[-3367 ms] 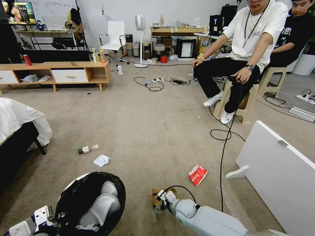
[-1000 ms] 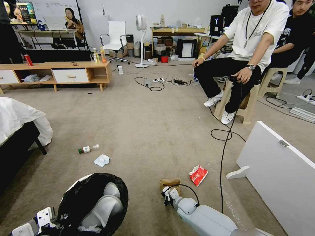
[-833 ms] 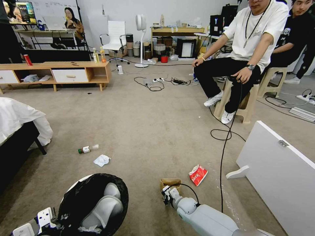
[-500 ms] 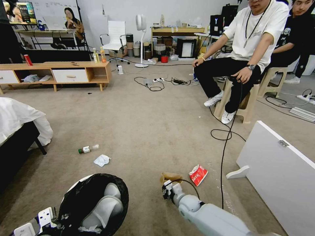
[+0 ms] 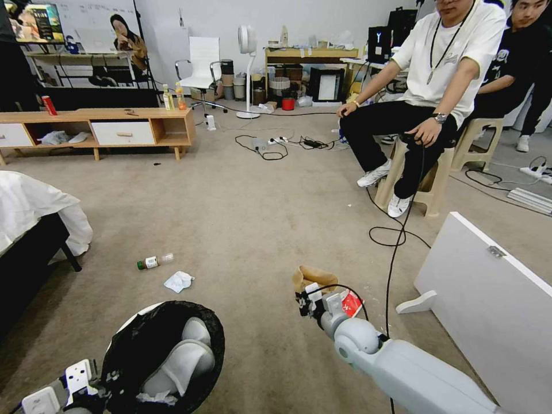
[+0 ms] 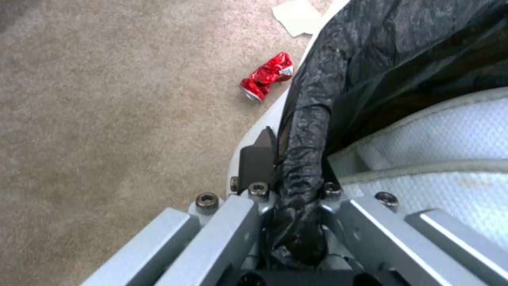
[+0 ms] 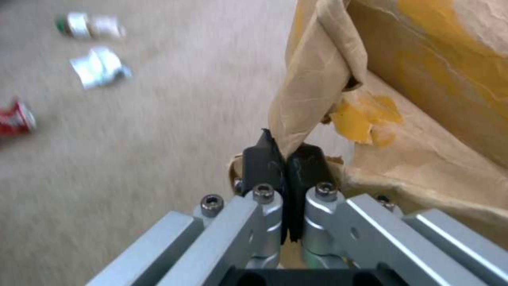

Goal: Pick up the trash bin and place the garbage on the floor into it.

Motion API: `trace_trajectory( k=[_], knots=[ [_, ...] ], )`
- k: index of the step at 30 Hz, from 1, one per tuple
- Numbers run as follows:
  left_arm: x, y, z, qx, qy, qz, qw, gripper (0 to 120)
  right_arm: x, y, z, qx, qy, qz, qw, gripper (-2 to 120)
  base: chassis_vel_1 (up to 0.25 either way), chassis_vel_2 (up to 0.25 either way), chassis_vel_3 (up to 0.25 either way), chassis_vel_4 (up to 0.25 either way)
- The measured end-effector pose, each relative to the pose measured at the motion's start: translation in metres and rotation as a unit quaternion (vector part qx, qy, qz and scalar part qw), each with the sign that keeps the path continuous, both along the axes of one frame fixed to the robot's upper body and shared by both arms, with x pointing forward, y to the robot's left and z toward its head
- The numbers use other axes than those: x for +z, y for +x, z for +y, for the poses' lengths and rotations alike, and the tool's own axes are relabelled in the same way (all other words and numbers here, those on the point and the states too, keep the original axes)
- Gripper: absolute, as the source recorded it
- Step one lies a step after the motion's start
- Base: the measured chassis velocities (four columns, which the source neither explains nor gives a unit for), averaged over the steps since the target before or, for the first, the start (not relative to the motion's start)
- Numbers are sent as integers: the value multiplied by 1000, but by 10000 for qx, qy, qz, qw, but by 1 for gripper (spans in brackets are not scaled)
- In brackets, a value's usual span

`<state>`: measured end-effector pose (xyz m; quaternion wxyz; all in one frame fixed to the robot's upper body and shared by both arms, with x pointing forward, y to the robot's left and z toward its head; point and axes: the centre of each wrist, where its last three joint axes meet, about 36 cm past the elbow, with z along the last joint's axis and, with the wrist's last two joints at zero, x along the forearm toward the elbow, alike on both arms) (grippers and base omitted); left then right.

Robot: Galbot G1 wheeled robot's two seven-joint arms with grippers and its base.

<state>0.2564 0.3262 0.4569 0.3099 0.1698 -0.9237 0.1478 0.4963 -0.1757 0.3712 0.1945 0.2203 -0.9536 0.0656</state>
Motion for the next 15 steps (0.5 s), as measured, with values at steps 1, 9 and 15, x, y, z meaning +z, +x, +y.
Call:
trace_trajectory(
  k=[1,9,15],
  knots=[
    [0,1,-1,-12,-12,-9,10000,1,19,-2,-1,38,141,-192,9997,0,0,0,0,0],
    [2,5,-4,-77,-109,-74,9999,1,109,-22,10,786,1466,-1038,9806,0,0,0,0,0],
    [4,7,-3,-110,-136,-107,9998,1,153,-34,24,1267,2248,-1385,9562,0,0,0,0,0]
  ],
)
